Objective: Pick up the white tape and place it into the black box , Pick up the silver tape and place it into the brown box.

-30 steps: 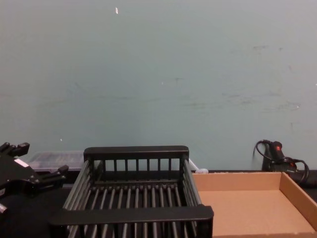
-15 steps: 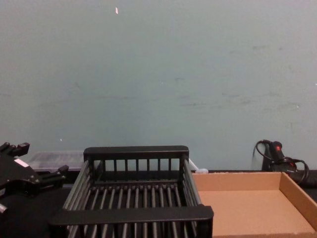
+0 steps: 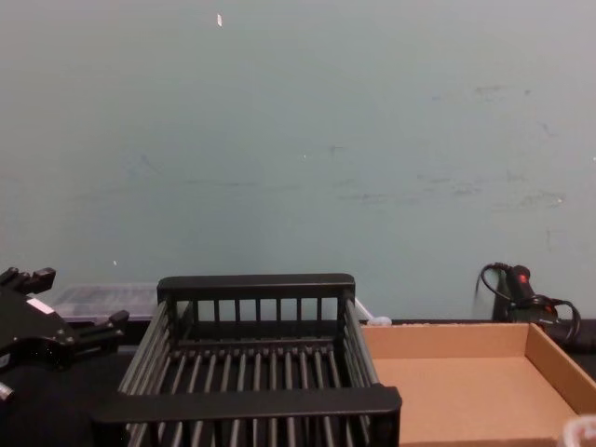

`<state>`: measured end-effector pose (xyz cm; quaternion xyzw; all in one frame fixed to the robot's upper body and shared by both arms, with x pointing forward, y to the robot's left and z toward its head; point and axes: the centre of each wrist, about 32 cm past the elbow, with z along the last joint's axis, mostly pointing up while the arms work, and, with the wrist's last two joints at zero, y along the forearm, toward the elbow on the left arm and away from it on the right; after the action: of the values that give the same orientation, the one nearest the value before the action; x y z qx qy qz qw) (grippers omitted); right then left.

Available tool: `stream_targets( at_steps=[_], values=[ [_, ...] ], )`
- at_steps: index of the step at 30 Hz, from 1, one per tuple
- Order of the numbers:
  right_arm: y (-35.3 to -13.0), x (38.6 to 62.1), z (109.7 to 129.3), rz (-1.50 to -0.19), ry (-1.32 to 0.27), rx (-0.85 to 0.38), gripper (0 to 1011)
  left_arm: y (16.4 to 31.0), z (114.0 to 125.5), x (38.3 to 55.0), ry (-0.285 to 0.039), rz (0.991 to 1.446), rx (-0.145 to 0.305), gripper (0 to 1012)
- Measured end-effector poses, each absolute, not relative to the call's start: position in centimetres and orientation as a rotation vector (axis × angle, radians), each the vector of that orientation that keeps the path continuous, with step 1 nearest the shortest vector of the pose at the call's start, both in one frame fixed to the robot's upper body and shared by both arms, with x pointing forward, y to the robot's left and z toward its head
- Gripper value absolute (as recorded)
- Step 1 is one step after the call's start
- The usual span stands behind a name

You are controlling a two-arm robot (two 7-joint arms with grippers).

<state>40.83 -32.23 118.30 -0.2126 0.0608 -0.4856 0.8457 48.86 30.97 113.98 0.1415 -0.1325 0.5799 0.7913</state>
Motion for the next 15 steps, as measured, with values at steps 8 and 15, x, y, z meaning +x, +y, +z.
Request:
stream_targets(
  at_steps=[8, 15],
  values=[
    [-31.5, 42.4, 119.6, -1.026, 0.067, -0.432, 80, 31.0, 114.0, 48.9, -0.285, 1.248, 0.304, 1001],
    [-30.5, 43.9, 120.1, -1.011, 0.017, -0.435, 80, 31.0, 114.0, 48.9, -0.285, 1.248, 0.305, 1001]
  ],
)
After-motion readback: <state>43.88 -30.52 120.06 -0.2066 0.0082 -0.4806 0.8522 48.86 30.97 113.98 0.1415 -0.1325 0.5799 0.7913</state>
